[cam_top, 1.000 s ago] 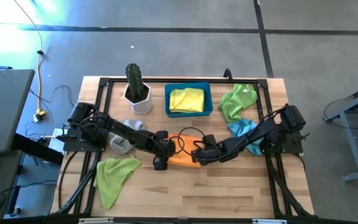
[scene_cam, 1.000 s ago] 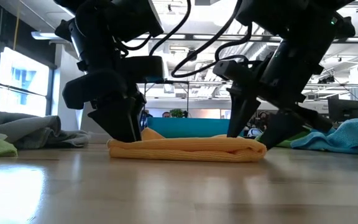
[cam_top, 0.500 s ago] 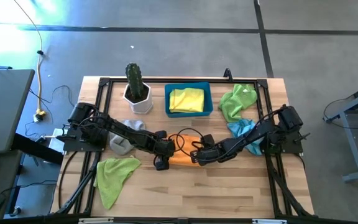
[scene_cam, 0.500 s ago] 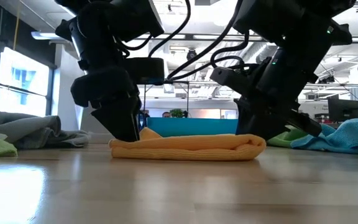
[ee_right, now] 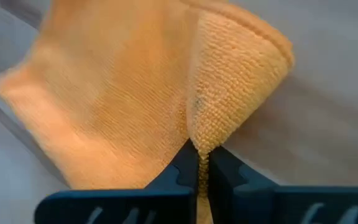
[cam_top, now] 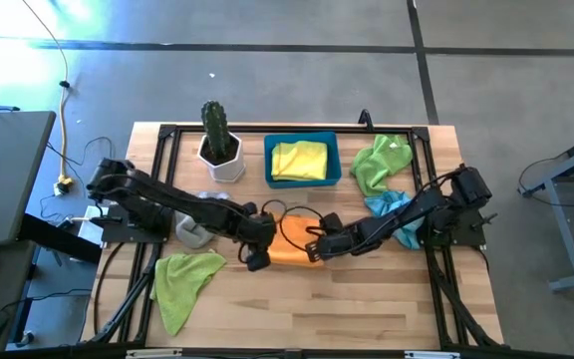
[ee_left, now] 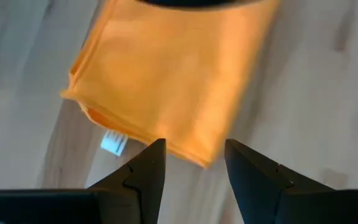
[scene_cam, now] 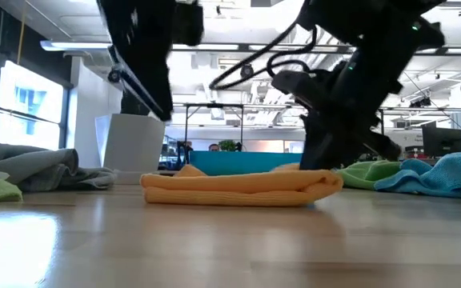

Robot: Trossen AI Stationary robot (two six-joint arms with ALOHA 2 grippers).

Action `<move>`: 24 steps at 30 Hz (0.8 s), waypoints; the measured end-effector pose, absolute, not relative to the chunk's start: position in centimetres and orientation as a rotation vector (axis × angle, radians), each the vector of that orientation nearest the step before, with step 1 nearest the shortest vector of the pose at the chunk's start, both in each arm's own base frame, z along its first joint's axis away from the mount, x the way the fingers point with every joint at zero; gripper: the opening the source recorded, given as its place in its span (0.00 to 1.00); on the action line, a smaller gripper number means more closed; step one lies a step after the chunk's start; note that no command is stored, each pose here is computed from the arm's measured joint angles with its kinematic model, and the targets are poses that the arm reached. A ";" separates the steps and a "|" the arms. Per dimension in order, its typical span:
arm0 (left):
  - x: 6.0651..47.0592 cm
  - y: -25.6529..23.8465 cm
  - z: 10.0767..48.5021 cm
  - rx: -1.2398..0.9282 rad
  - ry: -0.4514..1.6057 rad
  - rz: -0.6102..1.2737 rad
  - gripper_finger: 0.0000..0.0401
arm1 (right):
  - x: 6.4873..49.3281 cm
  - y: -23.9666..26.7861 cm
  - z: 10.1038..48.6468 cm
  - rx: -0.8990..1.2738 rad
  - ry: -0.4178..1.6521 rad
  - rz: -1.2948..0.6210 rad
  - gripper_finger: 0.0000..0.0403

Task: Fold microfiber towels
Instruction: Stack the orange microfiber towel on top of the yellow microfiber towel

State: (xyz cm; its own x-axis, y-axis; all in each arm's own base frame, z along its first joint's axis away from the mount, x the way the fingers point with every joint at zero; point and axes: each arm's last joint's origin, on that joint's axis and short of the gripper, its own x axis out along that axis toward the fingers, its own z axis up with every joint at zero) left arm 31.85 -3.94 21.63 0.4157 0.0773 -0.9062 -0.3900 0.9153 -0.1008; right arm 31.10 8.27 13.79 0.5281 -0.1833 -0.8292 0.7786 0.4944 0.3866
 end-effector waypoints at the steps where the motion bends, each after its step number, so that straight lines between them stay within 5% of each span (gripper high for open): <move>1: 31.4 -4.1 22.3 -0.331 1.109 0.306 0.39 | 31.2 8.0 14.1 0.848 0.804 -0.654 0.00; 12: 27.7 -4.5 30.0 -0.432 0.823 0.311 0.39 | 33.9 2.8 18.0 0.685 0.765 -0.512 0.00; 24: 21.0 -0.6 36.4 -0.262 0.534 0.457 0.39 | 36.9 -6.6 23.8 0.585 0.595 -0.536 0.00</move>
State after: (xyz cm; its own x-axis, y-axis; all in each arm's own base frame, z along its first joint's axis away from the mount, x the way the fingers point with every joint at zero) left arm 21.02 -0.60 36.42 0.7645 0.3487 -0.5421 -0.4821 0.8676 -0.1218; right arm 36.92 -6.58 23.77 0.7047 -0.2918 -0.6468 0.6126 0.7102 0.3469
